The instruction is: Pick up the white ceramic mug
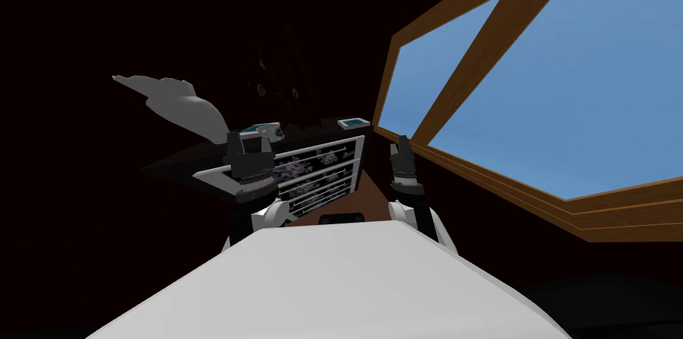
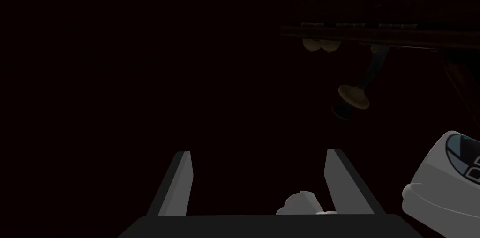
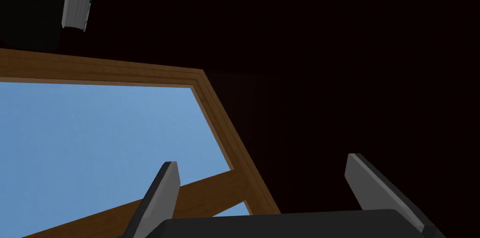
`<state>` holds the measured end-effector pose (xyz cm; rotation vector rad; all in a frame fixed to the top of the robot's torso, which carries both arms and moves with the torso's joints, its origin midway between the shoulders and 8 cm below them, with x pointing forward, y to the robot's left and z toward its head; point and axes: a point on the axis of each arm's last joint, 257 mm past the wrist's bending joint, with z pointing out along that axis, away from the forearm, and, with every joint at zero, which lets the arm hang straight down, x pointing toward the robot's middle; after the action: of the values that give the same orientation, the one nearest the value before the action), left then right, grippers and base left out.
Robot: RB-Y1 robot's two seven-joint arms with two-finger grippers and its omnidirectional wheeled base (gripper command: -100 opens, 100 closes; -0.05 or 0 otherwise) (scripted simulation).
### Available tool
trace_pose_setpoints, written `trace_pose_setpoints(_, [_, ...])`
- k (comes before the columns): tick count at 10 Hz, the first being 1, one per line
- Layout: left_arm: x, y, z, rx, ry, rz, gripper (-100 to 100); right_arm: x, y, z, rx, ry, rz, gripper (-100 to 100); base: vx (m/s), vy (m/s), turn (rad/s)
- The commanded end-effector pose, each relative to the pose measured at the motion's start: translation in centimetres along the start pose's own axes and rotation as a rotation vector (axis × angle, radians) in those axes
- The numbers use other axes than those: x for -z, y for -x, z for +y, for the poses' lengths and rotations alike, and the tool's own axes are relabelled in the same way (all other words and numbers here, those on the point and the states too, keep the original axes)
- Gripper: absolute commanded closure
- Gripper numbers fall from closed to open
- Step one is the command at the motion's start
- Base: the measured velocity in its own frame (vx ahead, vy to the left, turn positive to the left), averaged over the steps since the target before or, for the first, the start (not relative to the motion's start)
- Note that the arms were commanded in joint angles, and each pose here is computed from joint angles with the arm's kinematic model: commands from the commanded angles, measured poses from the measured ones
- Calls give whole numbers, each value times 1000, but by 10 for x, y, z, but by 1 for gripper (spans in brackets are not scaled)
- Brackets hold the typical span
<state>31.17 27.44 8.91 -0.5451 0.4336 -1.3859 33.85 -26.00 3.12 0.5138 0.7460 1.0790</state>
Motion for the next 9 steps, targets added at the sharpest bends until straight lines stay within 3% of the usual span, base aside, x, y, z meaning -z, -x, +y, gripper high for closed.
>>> trace_pose_setpoints(1, [-6,-10,5,-12,18,53,-100,0,0,0,0,0,0,0,-16,4,51])
trace_pose_setpoints(6, [-27,-28,14,-40,51,135,-100,0,0,0,0,0,0,0,-25,3,62])
trace_pose_setpoints(9, [-34,-33,26,-51,97,153,-100,0,0,0,0,0,0,0,-21,2,39])
